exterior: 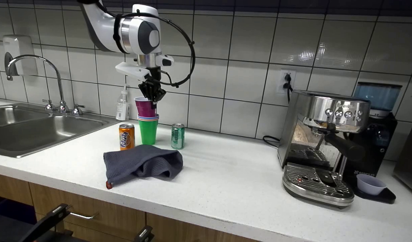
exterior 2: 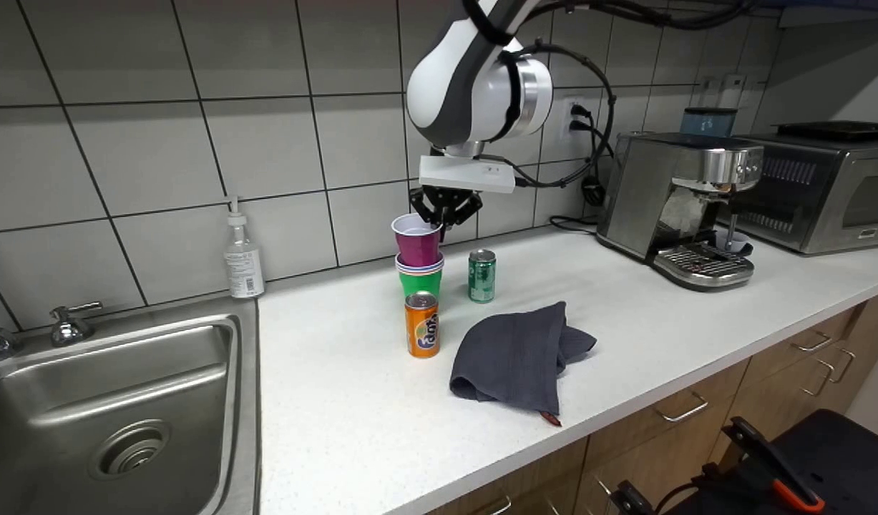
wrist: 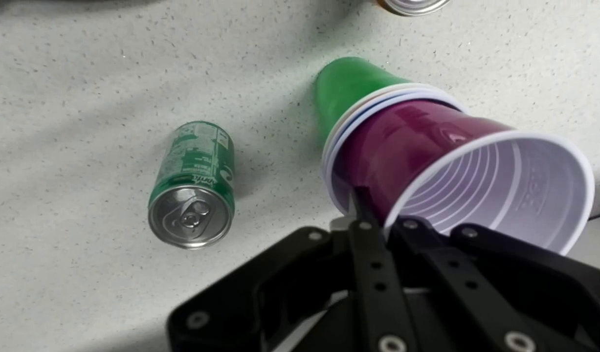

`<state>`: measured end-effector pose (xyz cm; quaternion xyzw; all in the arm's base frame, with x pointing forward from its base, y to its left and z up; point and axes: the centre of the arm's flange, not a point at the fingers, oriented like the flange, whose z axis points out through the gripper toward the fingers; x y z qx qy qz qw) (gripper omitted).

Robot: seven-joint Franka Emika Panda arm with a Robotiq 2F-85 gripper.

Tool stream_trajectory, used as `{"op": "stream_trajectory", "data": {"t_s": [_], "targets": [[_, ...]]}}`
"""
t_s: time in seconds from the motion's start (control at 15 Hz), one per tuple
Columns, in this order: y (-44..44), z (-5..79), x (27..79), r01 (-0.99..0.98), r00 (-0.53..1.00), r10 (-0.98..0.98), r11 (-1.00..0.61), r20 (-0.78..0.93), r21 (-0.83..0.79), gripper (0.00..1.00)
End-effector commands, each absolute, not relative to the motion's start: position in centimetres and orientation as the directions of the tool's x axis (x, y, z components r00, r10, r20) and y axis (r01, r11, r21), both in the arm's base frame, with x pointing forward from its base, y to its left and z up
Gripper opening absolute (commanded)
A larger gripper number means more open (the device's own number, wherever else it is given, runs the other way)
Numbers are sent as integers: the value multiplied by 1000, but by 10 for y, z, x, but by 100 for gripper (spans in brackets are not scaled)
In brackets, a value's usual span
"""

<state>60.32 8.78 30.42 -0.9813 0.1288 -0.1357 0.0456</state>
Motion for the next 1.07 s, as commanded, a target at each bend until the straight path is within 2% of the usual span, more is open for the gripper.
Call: {"op": "stream_trajectory", "data": {"t_s": [0.0,0.27,0.4,1.0], "targets": [[86,301,614,-246,930,-275,-959,243,-144,1],[86,296,615,-252,931,-281,-957,233,-146,1],[86,295,615,-254,931,-282,-957,232,-143,30],[91,299,607,-239,930,-268,-961,251,-139,94]]}}
